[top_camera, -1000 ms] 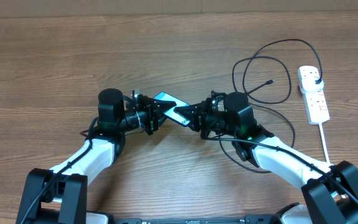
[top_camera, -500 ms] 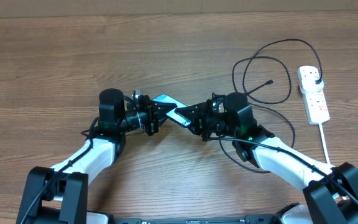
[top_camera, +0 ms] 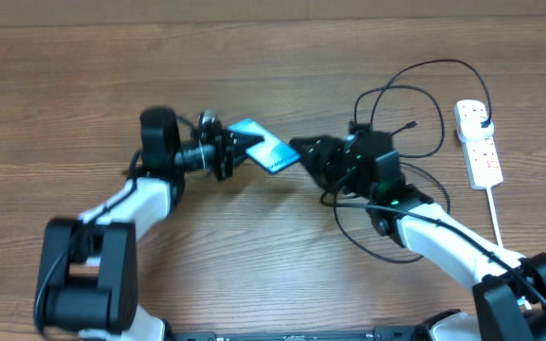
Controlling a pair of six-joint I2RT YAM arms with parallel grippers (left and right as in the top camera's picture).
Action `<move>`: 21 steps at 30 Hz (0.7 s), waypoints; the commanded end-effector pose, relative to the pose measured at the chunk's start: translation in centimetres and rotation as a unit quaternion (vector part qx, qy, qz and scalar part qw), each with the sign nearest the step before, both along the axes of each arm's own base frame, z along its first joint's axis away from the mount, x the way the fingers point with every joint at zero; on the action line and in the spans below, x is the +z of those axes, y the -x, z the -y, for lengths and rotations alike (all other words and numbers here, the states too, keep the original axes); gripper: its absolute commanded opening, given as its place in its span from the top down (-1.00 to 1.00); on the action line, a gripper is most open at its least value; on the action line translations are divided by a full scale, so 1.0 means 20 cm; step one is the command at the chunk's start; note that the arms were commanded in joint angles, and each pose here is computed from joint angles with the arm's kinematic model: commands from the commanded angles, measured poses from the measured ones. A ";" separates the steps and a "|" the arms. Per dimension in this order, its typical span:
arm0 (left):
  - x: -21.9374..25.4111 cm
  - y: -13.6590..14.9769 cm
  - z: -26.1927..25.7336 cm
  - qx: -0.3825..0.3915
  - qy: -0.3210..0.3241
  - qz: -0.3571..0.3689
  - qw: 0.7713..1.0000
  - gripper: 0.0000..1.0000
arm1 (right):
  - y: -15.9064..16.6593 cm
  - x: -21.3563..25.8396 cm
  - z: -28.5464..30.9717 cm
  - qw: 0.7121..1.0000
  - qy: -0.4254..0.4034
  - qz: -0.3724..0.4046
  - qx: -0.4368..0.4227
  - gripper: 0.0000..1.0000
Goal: Plug charger to phone and switch on socket
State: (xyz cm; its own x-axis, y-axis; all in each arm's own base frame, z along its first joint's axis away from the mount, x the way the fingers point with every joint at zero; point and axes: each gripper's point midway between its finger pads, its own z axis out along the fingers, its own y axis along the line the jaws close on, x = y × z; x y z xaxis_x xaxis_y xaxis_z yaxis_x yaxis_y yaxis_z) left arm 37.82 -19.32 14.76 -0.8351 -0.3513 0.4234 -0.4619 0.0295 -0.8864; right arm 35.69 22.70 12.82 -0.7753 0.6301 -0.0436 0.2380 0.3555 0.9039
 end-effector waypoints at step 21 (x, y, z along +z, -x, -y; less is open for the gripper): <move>0.15 0.01 0.18 -0.215 0.080 0.086 0.970 0.92 | -0.16 0.21 0.61 0.920 0.386 0.066 -0.017 -1.00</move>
State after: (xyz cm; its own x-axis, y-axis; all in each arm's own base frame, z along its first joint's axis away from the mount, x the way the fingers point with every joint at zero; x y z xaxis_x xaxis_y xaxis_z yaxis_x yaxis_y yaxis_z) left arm 38.03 -22.95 16.89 -0.9362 0.0581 0.3467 -0.3441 0.0509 -0.9376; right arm 38.40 11.59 16.10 -0.7354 0.4476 -0.5088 0.1960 0.8592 0.4726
